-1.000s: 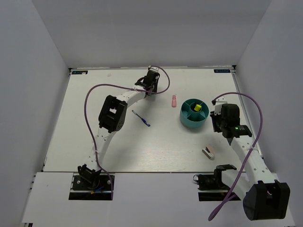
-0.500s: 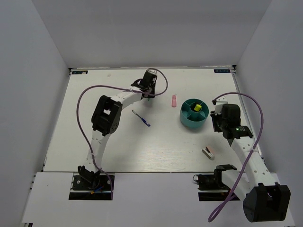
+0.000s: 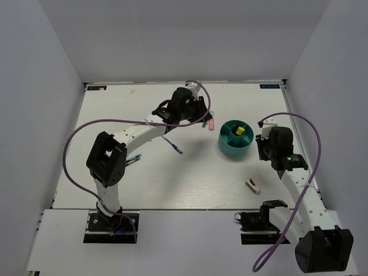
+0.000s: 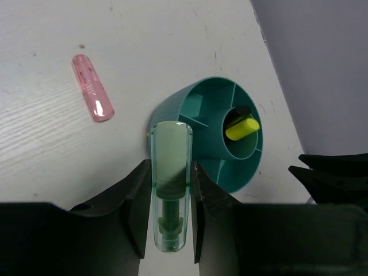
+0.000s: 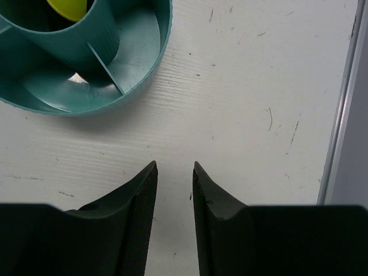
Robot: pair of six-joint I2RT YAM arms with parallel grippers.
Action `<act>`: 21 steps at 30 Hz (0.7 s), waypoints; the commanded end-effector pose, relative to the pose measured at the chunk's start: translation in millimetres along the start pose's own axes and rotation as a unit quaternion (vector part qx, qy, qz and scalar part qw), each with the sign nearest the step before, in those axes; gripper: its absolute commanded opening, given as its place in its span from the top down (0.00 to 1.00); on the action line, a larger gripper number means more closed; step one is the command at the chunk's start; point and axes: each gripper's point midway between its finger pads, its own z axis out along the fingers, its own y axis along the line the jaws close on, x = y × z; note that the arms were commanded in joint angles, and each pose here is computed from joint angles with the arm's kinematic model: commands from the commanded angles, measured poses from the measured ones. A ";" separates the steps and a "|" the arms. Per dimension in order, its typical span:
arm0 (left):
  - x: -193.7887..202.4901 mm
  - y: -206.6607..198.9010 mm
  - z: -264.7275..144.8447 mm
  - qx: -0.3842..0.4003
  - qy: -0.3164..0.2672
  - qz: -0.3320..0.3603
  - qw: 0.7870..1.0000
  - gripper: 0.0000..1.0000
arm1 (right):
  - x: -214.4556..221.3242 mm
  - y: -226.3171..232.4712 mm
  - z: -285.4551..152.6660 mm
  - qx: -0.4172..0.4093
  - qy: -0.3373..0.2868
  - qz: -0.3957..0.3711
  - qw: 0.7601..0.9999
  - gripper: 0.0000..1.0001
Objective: Sort the stationery into containers
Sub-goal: Place the scissors at the corner of the board.
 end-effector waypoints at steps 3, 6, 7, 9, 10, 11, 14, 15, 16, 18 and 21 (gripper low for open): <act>13.8 -36.2 3.8 0.055 0.024 -0.049 0.997 0.99 | -14.1 -3.0 -5.3 0.004 -0.028 0.004 1.000 0.65; 16.4 -42.9 13.2 0.076 0.009 -0.086 0.993 0.99 | -16.6 -1.4 -6.7 0.001 -0.034 0.004 0.999 0.65; 17.4 -44.3 16.1 0.081 0.008 -0.093 0.992 0.99 | -18.2 -2.8 -7.4 0.004 -0.037 0.006 0.999 0.65; 8.9 -54.4 20.2 0.103 -0.011 -0.113 0.988 0.99 | -17.3 -3.2 -7.5 0.005 -0.036 0.006 0.999 0.65; 11.0 -55.3 24.2 0.106 -0.011 -0.118 0.987 0.99 | -16.2 -2.7 -6.7 0.004 -0.034 0.005 0.999 0.65; 5.7 -64.0 25.0 0.123 -0.022 -0.119 0.985 0.99 | -16.2 -3.3 -6.4 0.005 -0.033 0.005 0.999 0.65; 5.9 -71.9 32.3 0.124 -0.025 -0.136 0.983 0.99 | -15.0 -4.1 -6.2 0.007 -0.031 0.006 0.999 0.65; 9.4 -76.1 34.3 0.123 -0.023 -0.132 0.983 0.99 | -16.7 -4.2 -6.7 0.008 -0.034 0.005 0.999 0.65; 12.6 -74.3 37.7 0.115 -0.023 -0.131 0.984 0.99 | -16.8 -4.9 -7.0 0.009 -0.035 0.006 0.999 0.65; 20.6 -72.9 41.3 0.104 -0.020 -0.132 0.986 0.99 | -17.3 -5.0 -7.6 0.010 -0.035 0.004 0.999 0.65; 30.9 -61.8 46.9 0.084 -0.021 -0.140 0.986 0.99 | -16.3 -4.9 -7.3 0.009 -0.035 0.004 0.999 0.65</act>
